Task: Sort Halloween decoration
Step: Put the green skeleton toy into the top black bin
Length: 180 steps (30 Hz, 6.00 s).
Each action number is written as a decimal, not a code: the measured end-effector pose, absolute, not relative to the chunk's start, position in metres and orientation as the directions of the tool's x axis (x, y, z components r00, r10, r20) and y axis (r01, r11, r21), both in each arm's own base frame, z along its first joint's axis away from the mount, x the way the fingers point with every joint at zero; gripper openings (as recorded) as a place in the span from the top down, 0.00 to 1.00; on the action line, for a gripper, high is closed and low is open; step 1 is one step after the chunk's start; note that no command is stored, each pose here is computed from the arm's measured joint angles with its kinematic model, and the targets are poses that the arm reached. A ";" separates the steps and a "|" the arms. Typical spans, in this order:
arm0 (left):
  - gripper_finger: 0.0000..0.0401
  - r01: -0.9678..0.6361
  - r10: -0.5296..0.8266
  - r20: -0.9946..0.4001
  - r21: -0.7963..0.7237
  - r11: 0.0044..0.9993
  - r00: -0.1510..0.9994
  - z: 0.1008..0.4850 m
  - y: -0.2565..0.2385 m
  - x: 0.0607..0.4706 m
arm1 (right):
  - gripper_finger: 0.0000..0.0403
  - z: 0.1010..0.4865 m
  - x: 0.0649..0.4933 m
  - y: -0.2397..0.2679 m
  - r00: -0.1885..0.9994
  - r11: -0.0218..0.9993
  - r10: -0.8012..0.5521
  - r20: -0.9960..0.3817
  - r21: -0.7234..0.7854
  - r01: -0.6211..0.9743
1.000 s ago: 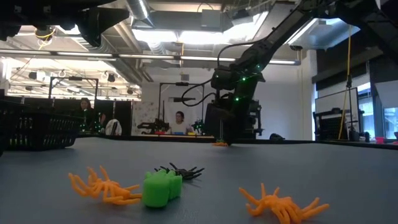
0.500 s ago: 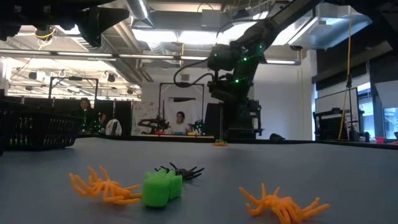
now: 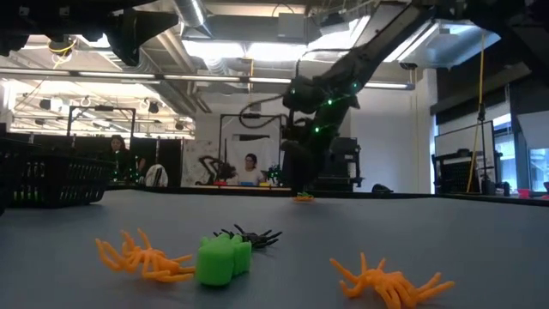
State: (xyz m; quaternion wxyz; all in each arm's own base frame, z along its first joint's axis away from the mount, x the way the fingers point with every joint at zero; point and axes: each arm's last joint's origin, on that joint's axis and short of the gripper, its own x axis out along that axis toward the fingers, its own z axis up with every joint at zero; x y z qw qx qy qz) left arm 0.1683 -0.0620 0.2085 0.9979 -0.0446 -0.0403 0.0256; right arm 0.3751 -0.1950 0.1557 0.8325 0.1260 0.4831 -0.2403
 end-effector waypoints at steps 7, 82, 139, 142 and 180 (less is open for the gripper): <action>0.52 -0.049 0.056 0.078 -0.085 0.995 0.995 0.209 -0.062 0.168 | 0.57 0.134 0.372 -0.208 0.374 0.837 -0.265 -0.889 -0.020 0.546; 0.52 0.099 -0.081 0.080 -0.261 0.960 0.993 0.208 -0.066 0.168 | 0.94 0.187 0.413 0.037 0.983 0.964 0.148 -0.110 0.236 -0.119; 0.52 -0.166 0.160 -0.046 -0.218 0.962 0.986 0.181 -0.066 0.228 | 0.93 0.192 0.390 0.044 0.974 0.972 0.119 0.192 0.177 -0.154; 0.52 -0.197 0.191 -0.048 -0.214 0.957 0.980 0.181 -0.066 0.232 | 0.93 0.192 0.391 0.044 0.974 0.972 0.122 0.189 0.177 -0.156; 0.99 -0.138 0.127 -0.067 -0.204 0.969 0.990 0.181 -0.065 0.233 | 0.81 0.189 0.391 0.048 0.978 0.967 0.134 0.158 0.196 -0.164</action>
